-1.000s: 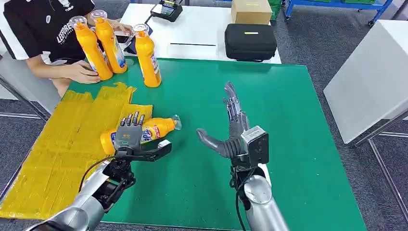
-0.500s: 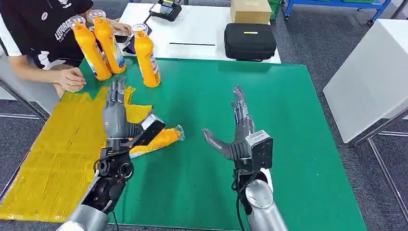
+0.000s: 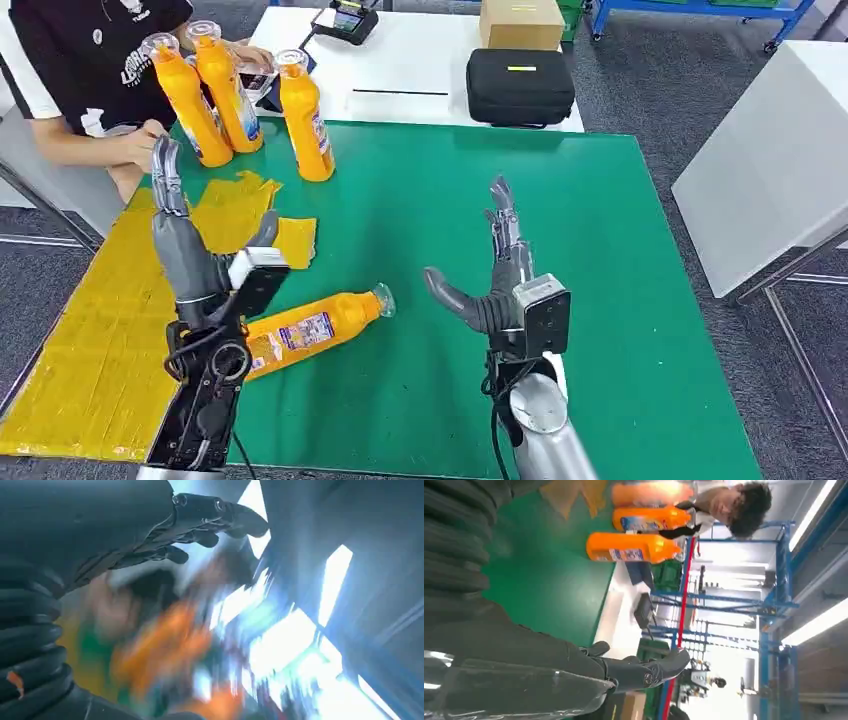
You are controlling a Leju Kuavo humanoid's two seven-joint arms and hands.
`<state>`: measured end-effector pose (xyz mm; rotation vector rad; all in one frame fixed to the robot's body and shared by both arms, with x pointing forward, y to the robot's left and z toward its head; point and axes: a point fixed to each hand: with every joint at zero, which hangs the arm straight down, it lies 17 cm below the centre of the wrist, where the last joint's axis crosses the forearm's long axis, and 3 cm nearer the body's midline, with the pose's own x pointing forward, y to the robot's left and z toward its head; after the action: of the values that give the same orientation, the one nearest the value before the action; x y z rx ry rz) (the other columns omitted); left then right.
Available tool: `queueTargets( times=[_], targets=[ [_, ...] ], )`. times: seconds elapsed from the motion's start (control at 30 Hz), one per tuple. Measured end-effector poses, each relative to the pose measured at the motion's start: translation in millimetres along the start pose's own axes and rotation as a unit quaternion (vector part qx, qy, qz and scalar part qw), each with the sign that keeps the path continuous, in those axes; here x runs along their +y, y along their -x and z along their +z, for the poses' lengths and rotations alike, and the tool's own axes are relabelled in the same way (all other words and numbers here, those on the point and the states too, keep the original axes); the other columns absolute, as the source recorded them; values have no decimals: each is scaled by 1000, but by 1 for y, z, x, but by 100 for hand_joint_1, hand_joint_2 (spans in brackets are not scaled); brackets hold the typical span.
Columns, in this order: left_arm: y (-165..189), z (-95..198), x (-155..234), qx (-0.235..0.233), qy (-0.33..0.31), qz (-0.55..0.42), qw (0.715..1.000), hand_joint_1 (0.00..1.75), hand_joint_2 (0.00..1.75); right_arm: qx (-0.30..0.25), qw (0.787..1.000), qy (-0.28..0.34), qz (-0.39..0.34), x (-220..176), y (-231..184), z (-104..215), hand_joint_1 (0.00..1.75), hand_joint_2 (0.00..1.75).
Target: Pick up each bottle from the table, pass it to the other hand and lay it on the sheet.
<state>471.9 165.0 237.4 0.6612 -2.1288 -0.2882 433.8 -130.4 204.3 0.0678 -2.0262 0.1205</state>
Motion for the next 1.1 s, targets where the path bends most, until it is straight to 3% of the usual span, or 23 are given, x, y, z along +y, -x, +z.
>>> queueTargets(
  times=[0.1,0.27,0.47,0.6,0.83,1.1],
  targets=[
    [4,12,-13,53,32,176,982,0,175,-9,1000,6,8,-6,-3,2,0,175],
    [1,25,-34,67,101,239,963,0,175,-16,1000,14,16,-15,-6,6,0,175],
    [5,34,-36,77,120,276,951,0,175,-17,999,20,24,-22,-6,13,0,175],
    [-6,43,-42,85,148,394,903,0,175,-23,999,23,34,-25,-7,20,0,175],
    [-22,67,-45,73,183,419,886,0,175,-43,996,50,53,-45,-25,43,0,175],
    [-42,73,-38,51,192,426,883,0,175,-49,997,53,33,-51,-35,52,0,175]
  ],
)
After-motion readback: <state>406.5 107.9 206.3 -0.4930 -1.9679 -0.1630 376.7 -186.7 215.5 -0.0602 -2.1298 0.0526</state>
